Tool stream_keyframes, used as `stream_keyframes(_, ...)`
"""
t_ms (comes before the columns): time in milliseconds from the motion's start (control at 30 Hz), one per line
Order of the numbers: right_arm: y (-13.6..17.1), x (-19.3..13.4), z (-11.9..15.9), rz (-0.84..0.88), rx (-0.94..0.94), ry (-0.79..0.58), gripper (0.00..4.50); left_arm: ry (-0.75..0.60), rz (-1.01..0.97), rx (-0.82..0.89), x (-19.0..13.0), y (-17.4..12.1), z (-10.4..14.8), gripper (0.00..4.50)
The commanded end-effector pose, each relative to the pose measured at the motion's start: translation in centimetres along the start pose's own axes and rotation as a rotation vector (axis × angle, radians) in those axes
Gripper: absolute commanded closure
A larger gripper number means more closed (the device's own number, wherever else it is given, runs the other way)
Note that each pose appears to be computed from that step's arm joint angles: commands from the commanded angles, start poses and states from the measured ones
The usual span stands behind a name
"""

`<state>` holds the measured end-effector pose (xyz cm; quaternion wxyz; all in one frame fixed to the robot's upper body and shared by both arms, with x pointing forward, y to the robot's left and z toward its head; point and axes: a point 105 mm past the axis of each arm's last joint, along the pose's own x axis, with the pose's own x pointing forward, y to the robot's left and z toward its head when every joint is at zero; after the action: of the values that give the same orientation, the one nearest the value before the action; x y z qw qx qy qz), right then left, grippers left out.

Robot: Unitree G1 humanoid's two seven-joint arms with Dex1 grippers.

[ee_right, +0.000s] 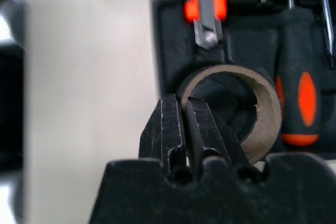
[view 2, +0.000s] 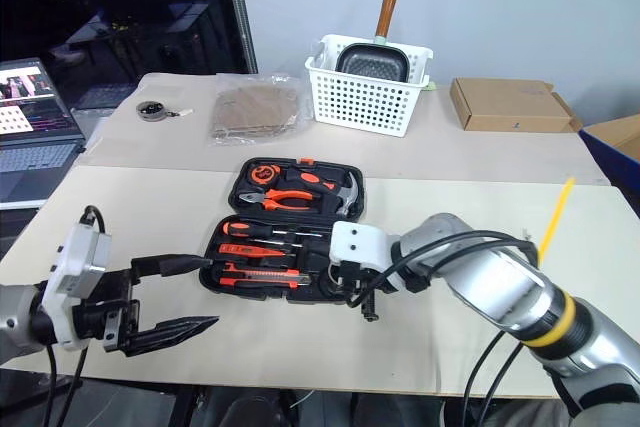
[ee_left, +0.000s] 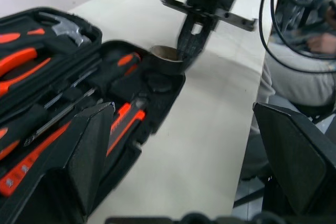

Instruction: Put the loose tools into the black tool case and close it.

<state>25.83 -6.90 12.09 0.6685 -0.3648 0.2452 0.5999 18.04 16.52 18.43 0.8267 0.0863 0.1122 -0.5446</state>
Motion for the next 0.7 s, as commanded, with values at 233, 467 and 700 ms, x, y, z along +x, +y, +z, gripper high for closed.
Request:
stream_keyframes(233,0.7,1.5,0.2,0.135,-0.107,0.032,4.42,0.003,0.054,0.06,-0.7,-0.3,0.3,0.0)
stream_keyframes(467,-0.8,0.2,2.0,0.095,-0.108,-0.081,2.17,0.012,0.124,0.007,-1.1,0.6,-0.6,0.0)
stream_keyframes(700,-2.6,-4.5,5.1,0.015,0.065,-0.418,2.17,-0.072,0.467,-0.127,-0.6,7.4,-0.7,0.0)
